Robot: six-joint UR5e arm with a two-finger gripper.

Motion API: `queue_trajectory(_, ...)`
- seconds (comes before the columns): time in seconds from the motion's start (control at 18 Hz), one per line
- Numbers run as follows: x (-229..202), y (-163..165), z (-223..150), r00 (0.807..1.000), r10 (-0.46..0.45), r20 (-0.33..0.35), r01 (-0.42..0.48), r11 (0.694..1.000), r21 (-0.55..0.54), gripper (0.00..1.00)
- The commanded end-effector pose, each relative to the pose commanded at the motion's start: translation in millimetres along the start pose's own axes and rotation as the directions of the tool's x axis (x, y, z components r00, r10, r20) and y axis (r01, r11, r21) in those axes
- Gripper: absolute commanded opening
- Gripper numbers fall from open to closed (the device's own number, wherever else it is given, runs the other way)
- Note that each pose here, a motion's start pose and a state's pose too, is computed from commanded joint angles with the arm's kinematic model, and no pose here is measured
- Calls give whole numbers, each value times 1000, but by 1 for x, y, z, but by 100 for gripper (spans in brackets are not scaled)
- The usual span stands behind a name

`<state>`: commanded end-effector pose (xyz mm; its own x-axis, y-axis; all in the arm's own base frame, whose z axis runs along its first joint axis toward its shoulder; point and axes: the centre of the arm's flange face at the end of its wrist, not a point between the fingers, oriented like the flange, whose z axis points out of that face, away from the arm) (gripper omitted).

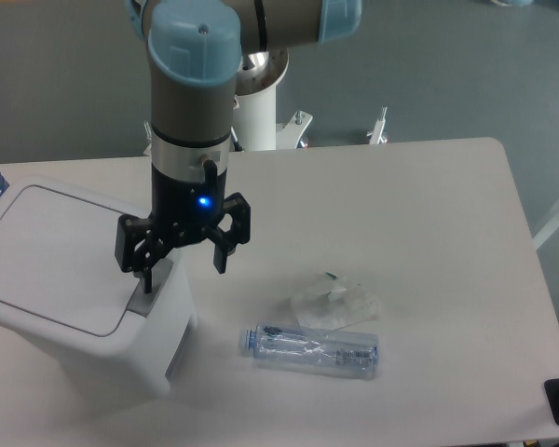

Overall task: Open the trash can
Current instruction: 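Lower the gripper onto the lid tab and press it down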

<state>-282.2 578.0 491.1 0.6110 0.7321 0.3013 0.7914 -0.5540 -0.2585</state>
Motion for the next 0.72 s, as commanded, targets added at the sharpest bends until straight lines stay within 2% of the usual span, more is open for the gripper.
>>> queue_trajectory(0.17, -17, -4, 6, 999, -32, -6, 32, 999, -15, 100)
queue_trajectory(0.28, -26, -9, -1, 997, -64, -52, 63, 998, -15, 100)
queue_trajectory(0.72, -22, -8, -8, 992, -101, -82, 100, 995, -17, 100)
